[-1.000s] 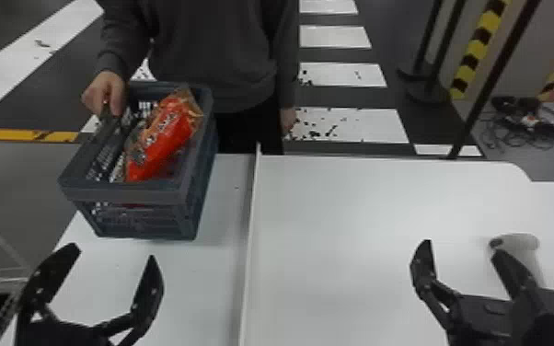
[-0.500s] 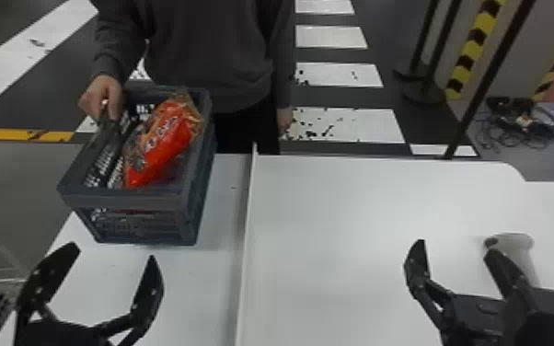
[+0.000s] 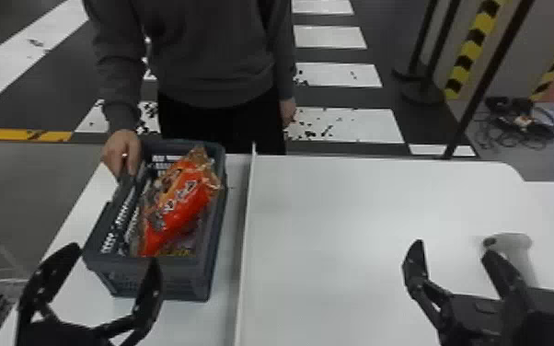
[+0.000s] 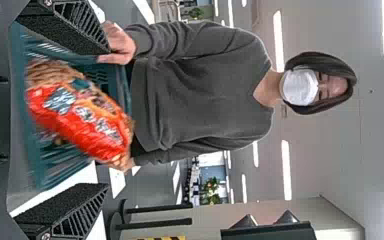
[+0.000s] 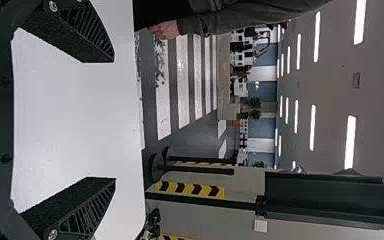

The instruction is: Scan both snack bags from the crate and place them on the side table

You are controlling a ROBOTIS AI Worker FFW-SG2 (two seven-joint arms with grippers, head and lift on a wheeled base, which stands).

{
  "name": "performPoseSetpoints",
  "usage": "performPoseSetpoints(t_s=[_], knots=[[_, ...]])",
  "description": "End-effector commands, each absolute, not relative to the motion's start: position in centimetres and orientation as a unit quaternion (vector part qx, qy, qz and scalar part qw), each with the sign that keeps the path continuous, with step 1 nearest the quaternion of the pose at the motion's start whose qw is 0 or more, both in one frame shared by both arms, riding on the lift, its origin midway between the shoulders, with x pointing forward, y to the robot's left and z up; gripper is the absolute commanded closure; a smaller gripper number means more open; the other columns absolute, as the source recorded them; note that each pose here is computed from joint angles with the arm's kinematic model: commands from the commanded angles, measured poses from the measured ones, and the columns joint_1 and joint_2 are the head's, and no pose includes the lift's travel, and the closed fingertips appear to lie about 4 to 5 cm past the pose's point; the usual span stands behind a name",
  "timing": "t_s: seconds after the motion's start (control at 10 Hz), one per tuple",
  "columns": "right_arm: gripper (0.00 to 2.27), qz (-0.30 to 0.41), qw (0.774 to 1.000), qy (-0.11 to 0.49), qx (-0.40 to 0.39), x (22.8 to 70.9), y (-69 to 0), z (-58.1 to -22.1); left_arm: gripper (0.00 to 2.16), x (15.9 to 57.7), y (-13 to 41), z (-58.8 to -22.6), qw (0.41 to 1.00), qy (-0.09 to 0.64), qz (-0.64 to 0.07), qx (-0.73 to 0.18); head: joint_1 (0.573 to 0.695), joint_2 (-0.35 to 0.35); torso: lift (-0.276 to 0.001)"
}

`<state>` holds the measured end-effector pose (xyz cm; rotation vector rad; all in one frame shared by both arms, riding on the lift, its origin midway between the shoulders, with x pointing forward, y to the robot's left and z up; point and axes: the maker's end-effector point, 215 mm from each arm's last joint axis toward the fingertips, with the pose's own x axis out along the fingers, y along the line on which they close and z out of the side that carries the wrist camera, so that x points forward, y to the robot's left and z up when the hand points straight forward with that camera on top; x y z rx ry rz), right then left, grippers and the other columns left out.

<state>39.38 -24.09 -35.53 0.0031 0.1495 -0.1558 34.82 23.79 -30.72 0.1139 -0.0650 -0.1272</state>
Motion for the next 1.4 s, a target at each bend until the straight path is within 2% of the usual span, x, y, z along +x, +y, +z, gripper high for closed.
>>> performPoseSetpoints(t_s=[0.0,0.7,0.9,1.3], knots=[[0.08,-0.078,0.994,0.076,0.003,39.3,-24.1,-35.7,0.04,34.8,23.7,-30.8,0.996,-0.032,-0.064,0.058,0.695,-0.005,-0.098],[0.08,-0.079,0.994,0.074,0.007,39.4,-24.1,-35.8,0.00,35.3,24.1,-30.9,0.996,-0.036,-0.049,0.059,0.695,-0.005,-0.098],[0.08,-0.079,0.994,0.075,0.006,39.4,-24.1,-35.9,0.00,34.7,23.9,-28.4,0.994,-0.088,-0.047,0.054,0.695,0.002,-0.098],[0.08,-0.079,0.992,0.094,0.001,39.3,-24.2,-37.0,0.00,38.5,24.6,-29.0,0.996,-0.057,-0.037,0.059,0.695,-0.003,-0.098]])
